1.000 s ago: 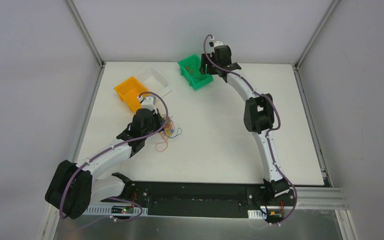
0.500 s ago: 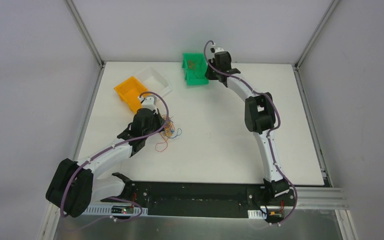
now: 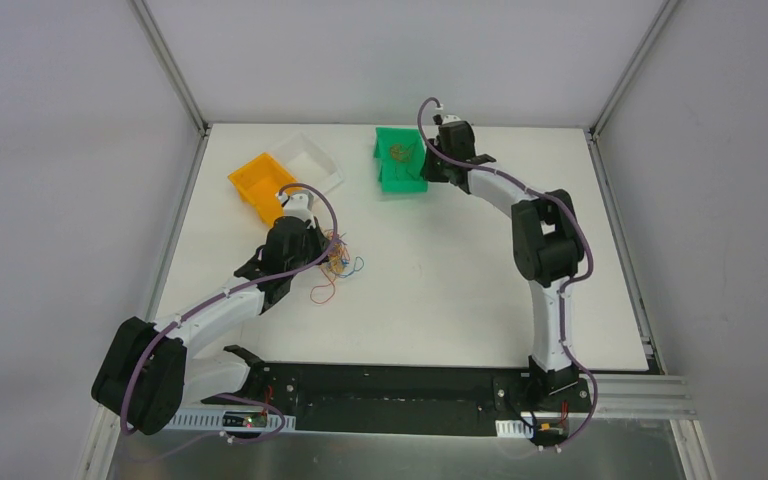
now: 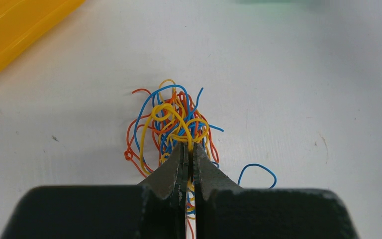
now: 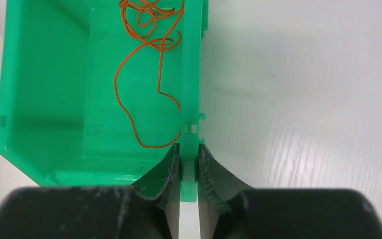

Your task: Untangle the cables

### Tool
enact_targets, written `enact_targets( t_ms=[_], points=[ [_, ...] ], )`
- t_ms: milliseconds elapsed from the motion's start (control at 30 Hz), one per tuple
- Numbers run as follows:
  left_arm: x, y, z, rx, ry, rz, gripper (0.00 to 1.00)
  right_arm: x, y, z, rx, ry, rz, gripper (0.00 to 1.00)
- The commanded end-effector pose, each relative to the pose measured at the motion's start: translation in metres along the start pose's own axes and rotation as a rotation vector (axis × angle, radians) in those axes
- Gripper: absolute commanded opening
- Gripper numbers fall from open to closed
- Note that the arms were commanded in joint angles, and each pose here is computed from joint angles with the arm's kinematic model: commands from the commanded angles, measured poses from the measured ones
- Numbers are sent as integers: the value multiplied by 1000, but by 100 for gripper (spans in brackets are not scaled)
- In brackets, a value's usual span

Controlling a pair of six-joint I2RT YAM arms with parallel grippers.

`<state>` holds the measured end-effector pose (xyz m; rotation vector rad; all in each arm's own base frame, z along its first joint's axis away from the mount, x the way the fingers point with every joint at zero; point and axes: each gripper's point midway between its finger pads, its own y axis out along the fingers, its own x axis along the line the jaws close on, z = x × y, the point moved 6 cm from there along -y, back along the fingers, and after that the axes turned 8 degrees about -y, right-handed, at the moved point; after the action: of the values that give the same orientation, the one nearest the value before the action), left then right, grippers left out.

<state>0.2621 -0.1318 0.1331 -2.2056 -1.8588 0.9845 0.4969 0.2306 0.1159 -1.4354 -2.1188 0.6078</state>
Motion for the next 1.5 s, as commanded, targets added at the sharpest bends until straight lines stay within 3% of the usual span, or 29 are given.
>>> enact_targets(
  t_ms=[0,367,500,667,900,1033,1267,1467],
  points=[
    [-15,-3,-20,-58,-1,51,0,12,-48,-29,-140,40,-9,0],
    [-20,-1,-18,-32,-3,81,0,-1,-99,34,-89,109,58,0],
    [-35,1,-16,5,14,196,0,2,-112,46,-69,133,42,44],
    [-53,4,-9,66,32,335,0,8,-133,51,-59,122,55,58],
    [-79,0,-2,115,84,502,0,28,-181,74,-64,108,-37,61],
    [-89,-2,3,130,95,582,0,58,-204,97,-36,108,-295,61],
    [-104,-16,5,106,100,773,2,90,-211,141,-70,30,-533,61],
    [-114,-29,5,92,130,912,4,110,-210,144,-68,56,-680,61]
  ],
)
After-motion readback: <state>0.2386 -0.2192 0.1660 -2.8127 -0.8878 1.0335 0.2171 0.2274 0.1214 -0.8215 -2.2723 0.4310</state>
